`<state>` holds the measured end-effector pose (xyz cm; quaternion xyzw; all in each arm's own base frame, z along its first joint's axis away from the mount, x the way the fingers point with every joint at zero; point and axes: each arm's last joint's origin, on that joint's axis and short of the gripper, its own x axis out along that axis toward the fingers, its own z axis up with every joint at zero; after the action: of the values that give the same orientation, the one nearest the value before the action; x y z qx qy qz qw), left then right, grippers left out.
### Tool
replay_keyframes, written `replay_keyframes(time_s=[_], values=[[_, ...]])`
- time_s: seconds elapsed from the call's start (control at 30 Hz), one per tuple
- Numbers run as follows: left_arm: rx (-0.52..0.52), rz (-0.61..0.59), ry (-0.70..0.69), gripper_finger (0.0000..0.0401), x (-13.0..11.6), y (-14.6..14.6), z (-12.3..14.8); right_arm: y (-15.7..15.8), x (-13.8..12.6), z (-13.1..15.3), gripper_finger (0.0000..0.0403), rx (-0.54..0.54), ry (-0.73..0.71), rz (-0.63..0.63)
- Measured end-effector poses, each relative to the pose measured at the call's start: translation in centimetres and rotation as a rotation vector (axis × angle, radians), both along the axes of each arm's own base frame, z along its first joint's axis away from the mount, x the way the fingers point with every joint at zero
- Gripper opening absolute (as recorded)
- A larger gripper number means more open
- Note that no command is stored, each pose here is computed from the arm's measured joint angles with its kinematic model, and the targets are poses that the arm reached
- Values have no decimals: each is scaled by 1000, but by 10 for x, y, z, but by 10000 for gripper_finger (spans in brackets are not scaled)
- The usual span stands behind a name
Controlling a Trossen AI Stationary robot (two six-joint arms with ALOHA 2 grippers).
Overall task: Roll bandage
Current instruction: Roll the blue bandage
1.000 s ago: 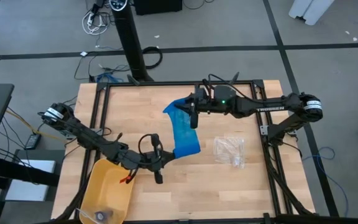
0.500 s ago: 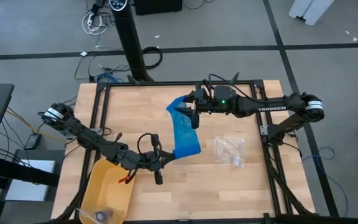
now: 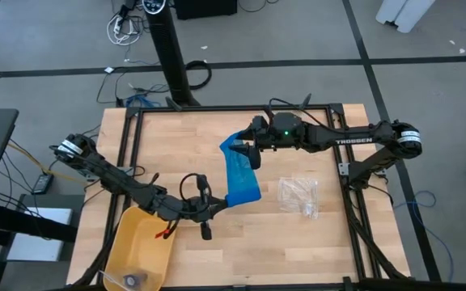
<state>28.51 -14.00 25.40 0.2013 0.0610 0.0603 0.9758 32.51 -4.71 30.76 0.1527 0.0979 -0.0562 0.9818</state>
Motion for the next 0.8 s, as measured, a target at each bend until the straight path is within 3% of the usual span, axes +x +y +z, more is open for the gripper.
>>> replay_keyframes(time_s=[0.17,0.6,0.8], values=[[-23,4,37,13,-1,0,-4,0,-2,-8,222,29,77,-3],[-125,-72,104,13,-2,-2,-12,-14,-5,-10,220,83,99,-19],[-149,-98,113,13,-2,-3,-12,-23,-11,-19,220,118,193,-42]])
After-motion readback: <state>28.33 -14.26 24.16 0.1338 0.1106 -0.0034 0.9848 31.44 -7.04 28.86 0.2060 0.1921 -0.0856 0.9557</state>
